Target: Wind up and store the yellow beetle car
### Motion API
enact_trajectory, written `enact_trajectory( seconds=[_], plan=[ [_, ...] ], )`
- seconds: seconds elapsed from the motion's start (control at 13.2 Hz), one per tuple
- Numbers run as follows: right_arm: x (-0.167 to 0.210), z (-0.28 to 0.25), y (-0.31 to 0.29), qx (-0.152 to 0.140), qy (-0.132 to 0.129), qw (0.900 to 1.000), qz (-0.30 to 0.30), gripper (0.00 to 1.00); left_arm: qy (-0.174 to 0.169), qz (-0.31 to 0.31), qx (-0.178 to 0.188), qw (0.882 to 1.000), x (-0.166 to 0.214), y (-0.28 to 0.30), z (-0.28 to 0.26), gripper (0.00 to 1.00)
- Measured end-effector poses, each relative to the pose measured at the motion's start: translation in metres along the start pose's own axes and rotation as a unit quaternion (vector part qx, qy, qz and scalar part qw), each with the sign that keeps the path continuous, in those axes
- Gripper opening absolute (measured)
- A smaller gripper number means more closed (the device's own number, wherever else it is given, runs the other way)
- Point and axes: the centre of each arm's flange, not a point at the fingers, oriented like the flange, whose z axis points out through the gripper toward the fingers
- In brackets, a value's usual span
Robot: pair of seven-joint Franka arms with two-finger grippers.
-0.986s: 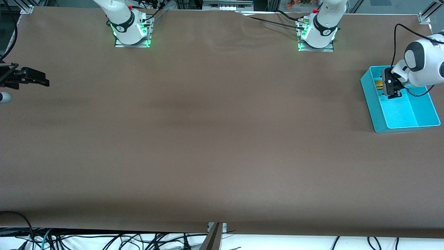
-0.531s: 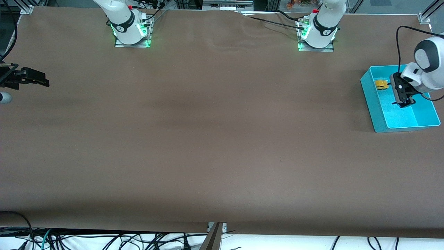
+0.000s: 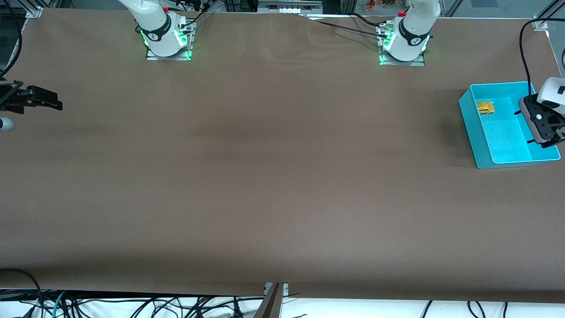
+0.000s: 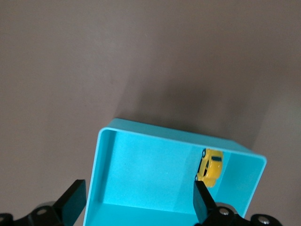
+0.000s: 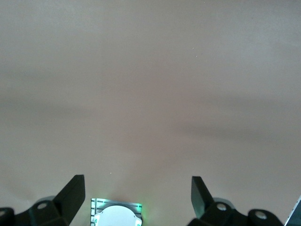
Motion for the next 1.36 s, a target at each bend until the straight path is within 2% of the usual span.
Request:
enact_trajectory(
  seconds=[0.23, 0.38, 0.68, 0.76, 0.91, 1.14, 1.21, 1.29, 1.36],
  plan=[
    [0.0, 0.0, 0.0, 0.0, 0.0, 1.0, 0.0, 1.0, 0.018, -0.094, 0.001, 0.995, 0.04, 0.003, -0.047, 1.0],
    [0.0, 0.0, 0.0, 0.0, 0.0, 1.0, 0.0, 1.0, 0.023, -0.165, 0.019, 0.986, 0.074, 0.007, -0.08, 1.0],
    [0.0, 0.0, 0.0, 0.0, 0.001, 1.0, 0.0, 1.0, 0.053, -0.306, 0.054, 0.949, 0.155, 0.032, -0.136, 1.0],
    [0.0, 0.0, 0.0, 0.0, 0.001, 1.0, 0.0, 1.0, 0.062, -0.319, 0.06, 0.944, 0.173, 0.04, -0.147, 1.0],
    [0.0, 0.0, 0.001, 0.0, 0.001, 1.0, 0.0, 1.0, 0.072, -0.318, 0.072, 0.942, 0.197, 0.056, -0.165, 1.0],
    [0.0, 0.0, 0.0, 0.0, 0.001, 1.0, 0.0, 1.0, 0.094, -0.316, 0.094, 0.939, 0.208, 0.066, -0.184, 1.0],
    [0.0, 0.0, 0.001, 0.0, 0.001, 1.0, 0.0, 1.0, 0.101, -0.331, 0.096, 0.933, 0.212, 0.07, -0.188, 1.0],
    [0.0, 0.0, 0.0, 0.0, 0.001, 1.0, 0.0, 1.0, 0.11, -0.368, 0.092, 0.919, 0.216, 0.073, -0.191, 1.0],
    [0.0, 0.0, 0.0, 0.0, 0.001, 1.0, 0.0, 1.0, 0.118, -0.417, 0.083, 0.897, 0.219, 0.077, -0.194, 1.0]
  ],
)
